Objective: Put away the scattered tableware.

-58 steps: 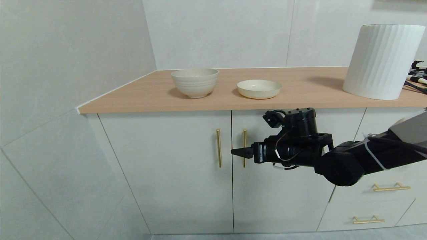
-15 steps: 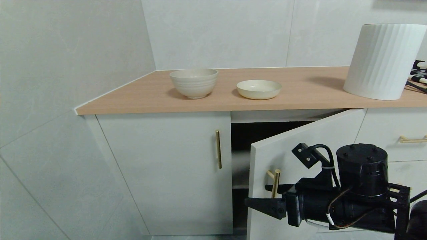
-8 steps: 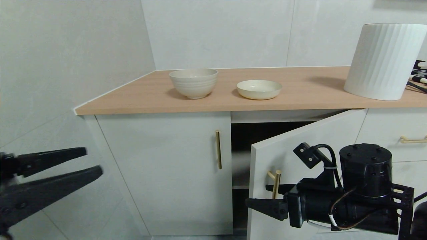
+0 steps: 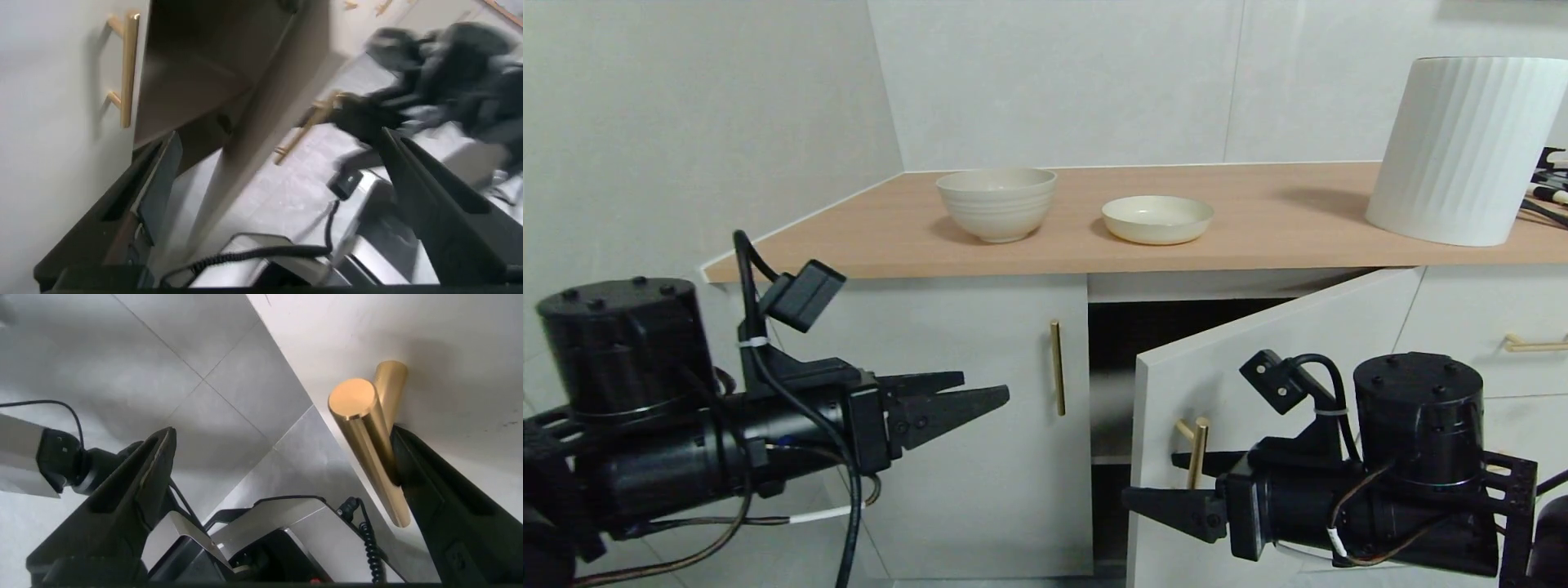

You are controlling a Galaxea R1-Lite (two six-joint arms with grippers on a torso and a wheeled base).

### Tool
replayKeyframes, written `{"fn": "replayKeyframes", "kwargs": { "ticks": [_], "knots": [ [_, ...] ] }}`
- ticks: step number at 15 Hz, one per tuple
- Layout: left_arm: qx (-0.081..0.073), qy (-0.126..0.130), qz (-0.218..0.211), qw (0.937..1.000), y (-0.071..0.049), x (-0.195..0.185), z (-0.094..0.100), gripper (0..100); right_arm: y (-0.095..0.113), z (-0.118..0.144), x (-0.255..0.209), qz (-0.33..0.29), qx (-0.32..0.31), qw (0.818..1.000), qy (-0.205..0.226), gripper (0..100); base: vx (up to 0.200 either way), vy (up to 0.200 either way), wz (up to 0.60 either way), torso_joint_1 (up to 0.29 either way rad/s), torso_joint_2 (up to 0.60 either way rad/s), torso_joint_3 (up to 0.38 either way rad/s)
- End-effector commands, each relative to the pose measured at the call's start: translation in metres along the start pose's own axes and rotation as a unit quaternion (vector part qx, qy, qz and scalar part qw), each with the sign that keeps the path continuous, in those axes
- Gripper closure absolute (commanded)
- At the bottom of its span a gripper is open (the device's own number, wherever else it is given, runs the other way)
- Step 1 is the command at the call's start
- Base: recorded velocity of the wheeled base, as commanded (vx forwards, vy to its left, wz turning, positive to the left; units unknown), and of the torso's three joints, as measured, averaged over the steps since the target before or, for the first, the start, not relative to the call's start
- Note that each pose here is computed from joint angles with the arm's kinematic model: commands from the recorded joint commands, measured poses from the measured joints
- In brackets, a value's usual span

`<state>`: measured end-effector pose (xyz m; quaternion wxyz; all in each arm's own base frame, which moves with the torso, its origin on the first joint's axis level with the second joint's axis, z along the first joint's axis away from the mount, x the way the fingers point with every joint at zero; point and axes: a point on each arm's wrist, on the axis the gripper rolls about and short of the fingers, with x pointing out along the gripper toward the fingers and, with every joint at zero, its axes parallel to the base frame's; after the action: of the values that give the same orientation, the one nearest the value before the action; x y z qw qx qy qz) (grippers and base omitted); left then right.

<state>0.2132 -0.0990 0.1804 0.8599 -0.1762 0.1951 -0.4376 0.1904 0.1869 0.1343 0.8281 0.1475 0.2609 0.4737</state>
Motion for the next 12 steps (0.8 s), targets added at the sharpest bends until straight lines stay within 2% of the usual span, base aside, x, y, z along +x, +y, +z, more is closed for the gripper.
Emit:
{"fn": "replayKeyframes", "kwargs": {
  "ticks": [1, 4, 7, 8, 9, 12],
  "knots": [
    [-0.038, 0.049, 0.034, 0.9975, 0.03, 0.037, -0.036, 0, -0.001, -0.001, 0.001, -0.001, 0.002, 1.0, 0.003, 0, 0.0, 0.0, 0.0, 0.0, 0.0, 0.0],
    [-0.065, 0.034, 0.041, 0.9965, 0.03, 0.061, -0.048, 0, -0.002, -0.002, 0.002, -0.002, 0.003, 1.0, 0.006, 0, 0.0, 0.0, 0.0, 0.0, 0.0, 0.0],
    [-0.069, 0.038, 0.035, 0.9963, 0.034, 0.072, -0.054, 0, -0.003, -0.004, 0.004, -0.004, 0.004, 1.0, 0.009, 0, 0.0, 0.0, 0.0, 0.0, 0.0, 0.0],
    [-0.068, 0.04, 0.032, 0.9964, 0.033, 0.074, -0.056, 100, -0.003, -0.004, 0.004, -0.004, 0.004, 1.0, 0.009, 0, 0.0, 0.0, 0.0, 0.0, 0.0, 0.0],
    [-0.066, 0.038, 0.028, 0.9967, 0.032, 0.075, -0.055, 100, -0.003, -0.004, 0.004, -0.004, 0.004, 1.0, 0.009, 0, 0.0, 0.0, 0.0, 0.0, 0.0, 0.0],
    [-0.039, 0.007, -0.002, 0.9992, 0.035, 0.096, -0.044, 100, -0.003, -0.004, 0.004, -0.004, 0.004, 1.0, 0.009, 0, 0.0, 0.0, 0.0, 0.0, 0.0, 0.0]
  ]
}}
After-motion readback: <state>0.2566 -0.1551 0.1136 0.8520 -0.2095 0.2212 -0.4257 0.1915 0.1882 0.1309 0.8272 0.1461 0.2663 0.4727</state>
